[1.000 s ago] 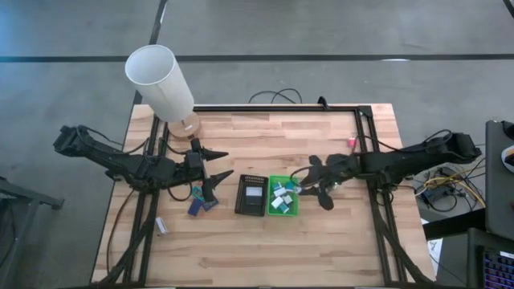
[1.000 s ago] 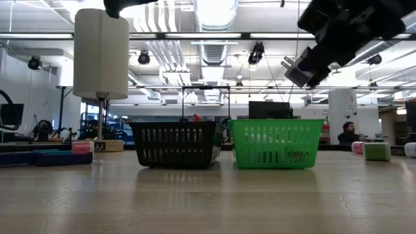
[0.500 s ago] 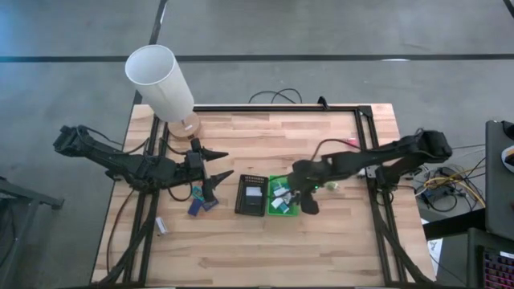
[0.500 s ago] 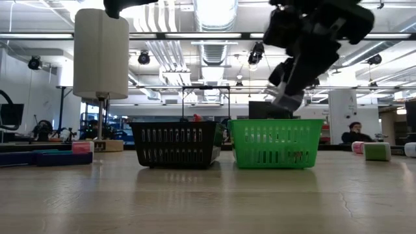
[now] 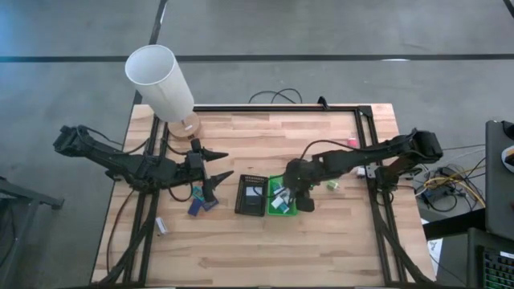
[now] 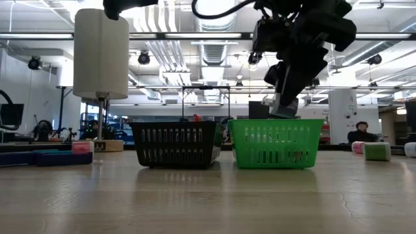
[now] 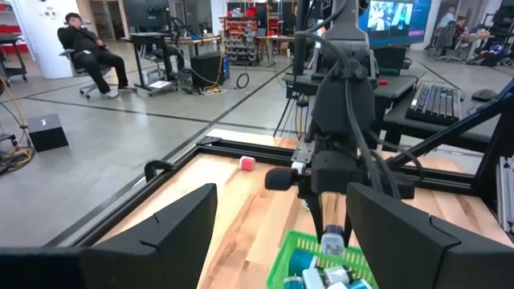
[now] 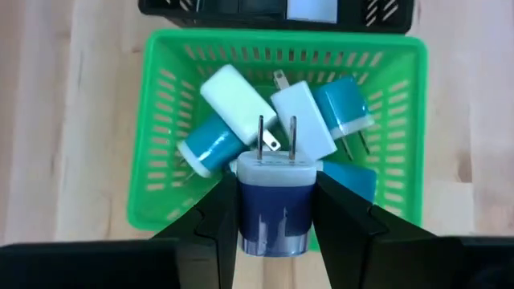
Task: Pick & Place Office items
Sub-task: Put the purple charger adapter into the green basket, then put the left dark blue digital clock into the black basket
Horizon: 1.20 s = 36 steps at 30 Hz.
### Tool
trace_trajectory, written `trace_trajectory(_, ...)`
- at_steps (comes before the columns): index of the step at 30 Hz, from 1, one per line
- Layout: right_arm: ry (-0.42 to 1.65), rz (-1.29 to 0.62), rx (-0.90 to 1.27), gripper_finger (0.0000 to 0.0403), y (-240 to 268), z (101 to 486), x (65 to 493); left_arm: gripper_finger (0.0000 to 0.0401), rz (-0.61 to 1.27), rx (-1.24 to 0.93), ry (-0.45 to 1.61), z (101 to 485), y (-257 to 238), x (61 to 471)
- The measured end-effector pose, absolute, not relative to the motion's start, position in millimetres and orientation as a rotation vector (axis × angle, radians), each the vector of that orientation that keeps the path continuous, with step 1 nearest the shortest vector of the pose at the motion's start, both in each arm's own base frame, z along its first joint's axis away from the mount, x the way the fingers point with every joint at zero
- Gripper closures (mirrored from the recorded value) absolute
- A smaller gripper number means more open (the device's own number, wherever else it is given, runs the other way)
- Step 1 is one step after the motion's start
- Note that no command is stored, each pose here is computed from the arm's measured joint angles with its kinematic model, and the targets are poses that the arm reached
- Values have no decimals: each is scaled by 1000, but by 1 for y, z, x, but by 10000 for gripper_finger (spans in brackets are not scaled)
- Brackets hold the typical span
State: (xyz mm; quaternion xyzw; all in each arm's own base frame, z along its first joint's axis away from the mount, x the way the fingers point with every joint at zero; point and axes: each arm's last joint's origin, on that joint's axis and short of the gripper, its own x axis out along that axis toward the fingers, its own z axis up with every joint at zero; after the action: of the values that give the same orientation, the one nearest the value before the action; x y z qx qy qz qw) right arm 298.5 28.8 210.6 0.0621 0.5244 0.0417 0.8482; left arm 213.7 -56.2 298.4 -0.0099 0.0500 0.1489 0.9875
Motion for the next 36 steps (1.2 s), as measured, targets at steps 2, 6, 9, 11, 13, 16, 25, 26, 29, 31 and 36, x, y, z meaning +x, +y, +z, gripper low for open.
trace_trajectory(2, 1095, 81, 142, 285, 29, 213, 295, 117, 299, -20, 100, 299, -56, 214)
trace_trajectory(6, 1098, 56, 172, 285, 28, 212, 292, 117, 299, -20, 101, 298, -56, 214)
trace_trajectory(9, 1097, 37, 192, 272, 28, 212, 292, 117, 299, -20, 100, 299, -56, 214)
trace_trajectory(11, 1106, 28, 201, 242, 28, 209, 293, 117, 299, -20, 100, 299, -56, 214)
trace_trajectory(13, 1116, 26, 202, 208, 28, 205, 295, 117, 299, -20, 101, 298, -56, 214)
trace_trajectory(16, 1114, 27, 202, 172, 29, 201, 298, 117, 299, -20, 101, 298, -56, 214)
trace_trajectory(25, 1086, -2, 91, 140, 26, 211, 292, 117, 299, -19, 101, 298, -56, 214)
trace_trajectory(26, 1075, -29, 70, 141, 25, 215, 290, 117, 299, -20, 101, 298, -56, 214)
trace_trajectory(29, 1054, -137, 11, 145, 20, 229, 279, 117, 299, -15, 109, 298, -56, 214)
trace_trajectory(31, 1031, -227, -20, 149, 17, 240, 269, 117, 299, -7, 125, 296, -56, 213)
trace_trajectory(36, 898, -450, -100, 155, 16, 269, 244, 117, 307, -41, 167, 288, -57, 217)
